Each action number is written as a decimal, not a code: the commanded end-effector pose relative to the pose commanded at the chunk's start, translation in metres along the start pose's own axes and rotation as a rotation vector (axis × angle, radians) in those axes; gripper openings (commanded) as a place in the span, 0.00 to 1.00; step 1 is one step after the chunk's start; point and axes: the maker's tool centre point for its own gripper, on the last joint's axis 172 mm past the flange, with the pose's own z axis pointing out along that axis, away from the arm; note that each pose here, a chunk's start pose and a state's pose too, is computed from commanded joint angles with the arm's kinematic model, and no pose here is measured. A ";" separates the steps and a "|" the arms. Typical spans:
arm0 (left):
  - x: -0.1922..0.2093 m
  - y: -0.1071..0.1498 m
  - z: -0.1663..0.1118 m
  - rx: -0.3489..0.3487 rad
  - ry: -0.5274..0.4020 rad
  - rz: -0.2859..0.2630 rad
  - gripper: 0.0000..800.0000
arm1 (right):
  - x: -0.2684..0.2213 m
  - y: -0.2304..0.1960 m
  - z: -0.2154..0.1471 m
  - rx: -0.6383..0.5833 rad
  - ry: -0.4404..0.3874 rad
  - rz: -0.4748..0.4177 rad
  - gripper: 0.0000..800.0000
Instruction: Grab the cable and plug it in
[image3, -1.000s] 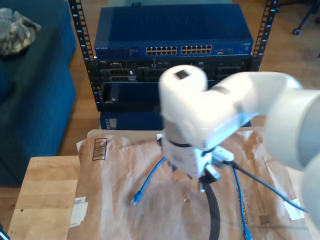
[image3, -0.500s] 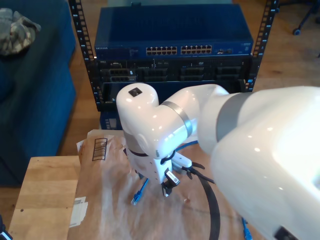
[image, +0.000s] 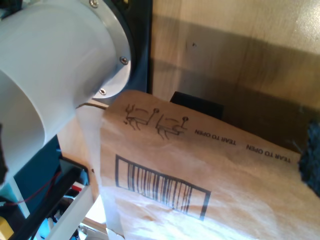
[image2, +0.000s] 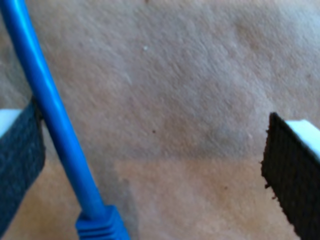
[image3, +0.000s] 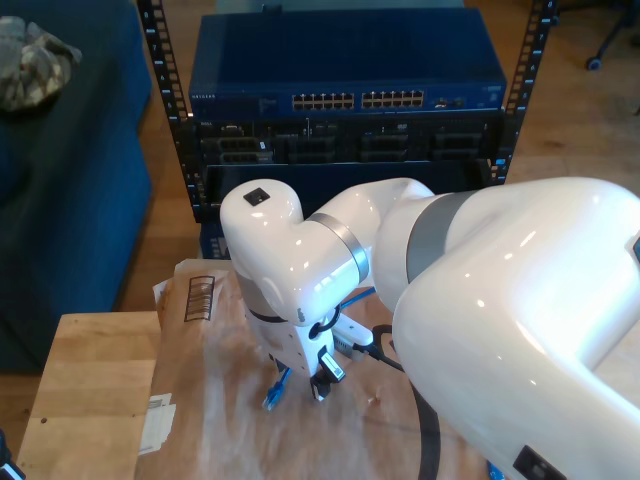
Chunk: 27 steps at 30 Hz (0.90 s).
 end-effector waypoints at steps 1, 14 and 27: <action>0.000 0.001 -0.002 -0.004 0.002 0.000 1.00 | 0.000 0.000 0.000 0.000 0.000 0.000 0.78; 0.001 0.004 -0.009 -0.018 0.011 0.005 1.00 | 0.000 0.001 0.009 -0.015 -0.001 0.042 0.62; -0.001 0.008 -0.014 -0.026 0.020 0.013 1.00 | 0.004 -0.014 -0.001 0.012 0.000 0.102 0.03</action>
